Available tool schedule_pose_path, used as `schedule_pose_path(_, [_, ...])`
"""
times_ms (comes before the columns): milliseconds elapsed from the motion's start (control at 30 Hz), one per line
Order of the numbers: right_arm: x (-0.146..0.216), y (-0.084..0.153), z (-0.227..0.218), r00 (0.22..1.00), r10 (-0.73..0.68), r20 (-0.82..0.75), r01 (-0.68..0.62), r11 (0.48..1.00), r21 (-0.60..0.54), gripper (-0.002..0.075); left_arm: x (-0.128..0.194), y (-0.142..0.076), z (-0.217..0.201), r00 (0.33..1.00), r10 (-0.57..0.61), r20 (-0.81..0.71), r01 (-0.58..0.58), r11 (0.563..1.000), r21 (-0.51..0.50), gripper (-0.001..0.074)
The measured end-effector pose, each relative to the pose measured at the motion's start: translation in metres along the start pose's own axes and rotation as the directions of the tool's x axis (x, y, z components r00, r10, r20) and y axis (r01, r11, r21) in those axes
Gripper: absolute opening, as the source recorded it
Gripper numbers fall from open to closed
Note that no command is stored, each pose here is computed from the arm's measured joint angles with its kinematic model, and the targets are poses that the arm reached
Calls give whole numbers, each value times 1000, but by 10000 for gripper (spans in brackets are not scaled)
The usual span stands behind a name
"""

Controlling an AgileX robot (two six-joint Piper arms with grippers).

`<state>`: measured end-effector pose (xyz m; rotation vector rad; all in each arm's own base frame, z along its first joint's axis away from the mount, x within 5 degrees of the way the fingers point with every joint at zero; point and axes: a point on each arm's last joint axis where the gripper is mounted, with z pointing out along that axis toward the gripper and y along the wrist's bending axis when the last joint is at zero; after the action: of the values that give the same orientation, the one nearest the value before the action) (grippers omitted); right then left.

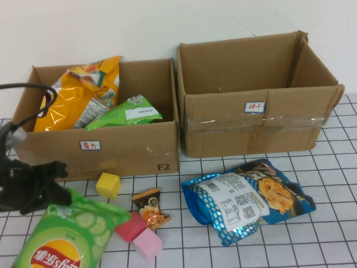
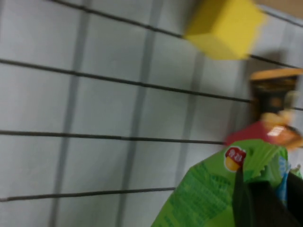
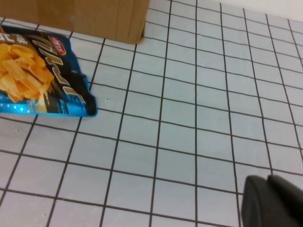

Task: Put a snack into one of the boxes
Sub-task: Pick up the potato chip

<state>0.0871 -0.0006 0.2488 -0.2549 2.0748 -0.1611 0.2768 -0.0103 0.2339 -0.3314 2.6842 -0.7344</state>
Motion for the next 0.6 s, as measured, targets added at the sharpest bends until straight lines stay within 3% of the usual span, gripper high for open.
schedule_pose_path(333, [0, 0, 0, 1000, 0, 2, 0, 1000, 0, -1, 2, -32, -28, 993, 4, 116, -30, 976, 217, 20])
schedule_pose_path(600, [0, 0, 0, 1000, 0, 2, 0, 1000, 0, -1, -28, -64, -60, 963, -24, 268, -77, 930, 359, 20])
